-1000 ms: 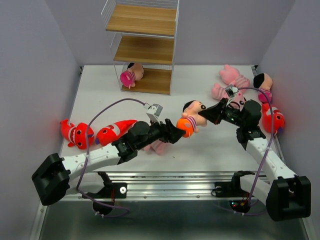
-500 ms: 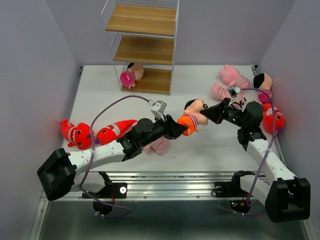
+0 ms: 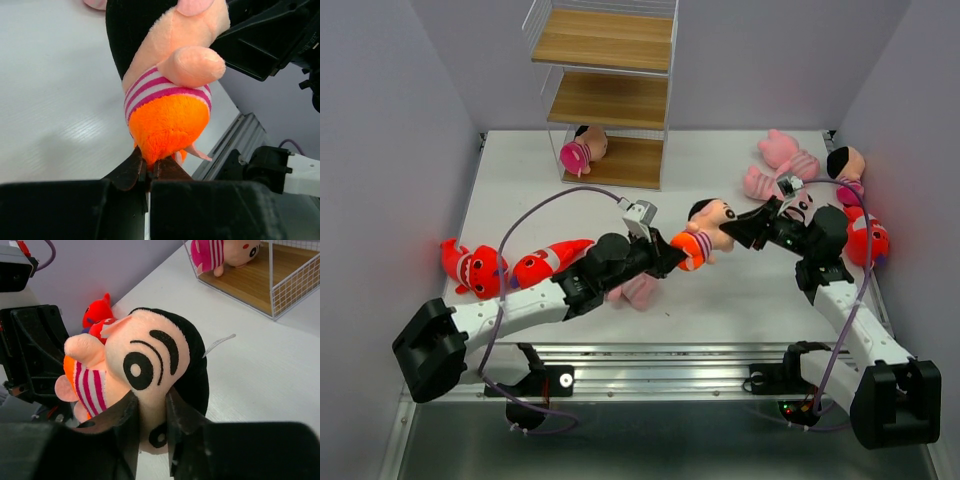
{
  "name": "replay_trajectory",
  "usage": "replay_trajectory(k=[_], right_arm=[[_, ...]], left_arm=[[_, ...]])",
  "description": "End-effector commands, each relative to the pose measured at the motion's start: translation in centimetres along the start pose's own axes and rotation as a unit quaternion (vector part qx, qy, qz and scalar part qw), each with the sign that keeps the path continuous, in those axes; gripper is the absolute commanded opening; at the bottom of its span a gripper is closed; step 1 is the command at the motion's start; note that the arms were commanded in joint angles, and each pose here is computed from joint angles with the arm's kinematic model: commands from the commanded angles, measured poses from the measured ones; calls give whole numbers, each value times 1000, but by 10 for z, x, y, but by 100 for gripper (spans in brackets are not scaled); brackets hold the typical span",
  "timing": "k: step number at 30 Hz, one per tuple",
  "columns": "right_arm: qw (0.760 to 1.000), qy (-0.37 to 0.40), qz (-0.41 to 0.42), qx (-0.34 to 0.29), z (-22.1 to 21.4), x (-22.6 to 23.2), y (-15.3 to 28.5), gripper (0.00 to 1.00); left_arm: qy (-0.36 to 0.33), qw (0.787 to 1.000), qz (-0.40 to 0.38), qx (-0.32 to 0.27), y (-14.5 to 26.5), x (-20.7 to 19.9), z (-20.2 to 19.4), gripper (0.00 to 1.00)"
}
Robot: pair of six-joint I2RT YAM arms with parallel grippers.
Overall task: Place and organize the stuffed toys onto the shelf
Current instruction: Pass the stuffed toy from the right arm to the left, then place the stuffed toy onto shelf
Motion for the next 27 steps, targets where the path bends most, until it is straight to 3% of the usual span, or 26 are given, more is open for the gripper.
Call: replay_trajectory(k=[1,2,3,4,5,14,27], right_arm=[[998,48,28,-19,12,12,2,47],[998,51,29,-19,13,13,2,58],[998,51,26,-21,13,12,2,83],[998,51,24,-22,14,11,2,95],[998,50,21,-23,14,11,2,100],[998,62,10,-27,16,6,5,100],[997,76,16,-25,16,7,7,100]], left_arm=[[-85,995,33,-51,17,-7,39,0],[-97,992,53,-60,21,-1,43,0],[-121,989,68,-57,29,5,45,0],[-130,987,78,-58,33,10,46,0],[-133,984,95,-66,37,16,50,0],[-164,968,151,-112,77,74,85,0],[-252,940,188,-130,57,126,114,0]])
Point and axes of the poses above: each gripper's point midway between its finger pads, its own y axis back along the fingers, its own x axis along the line the jaws close on, z = x × y, the point moved 3 cm from there along y, back along the fingers, and after that the axes turned 7 degrees about y, right-handed, at the moved point
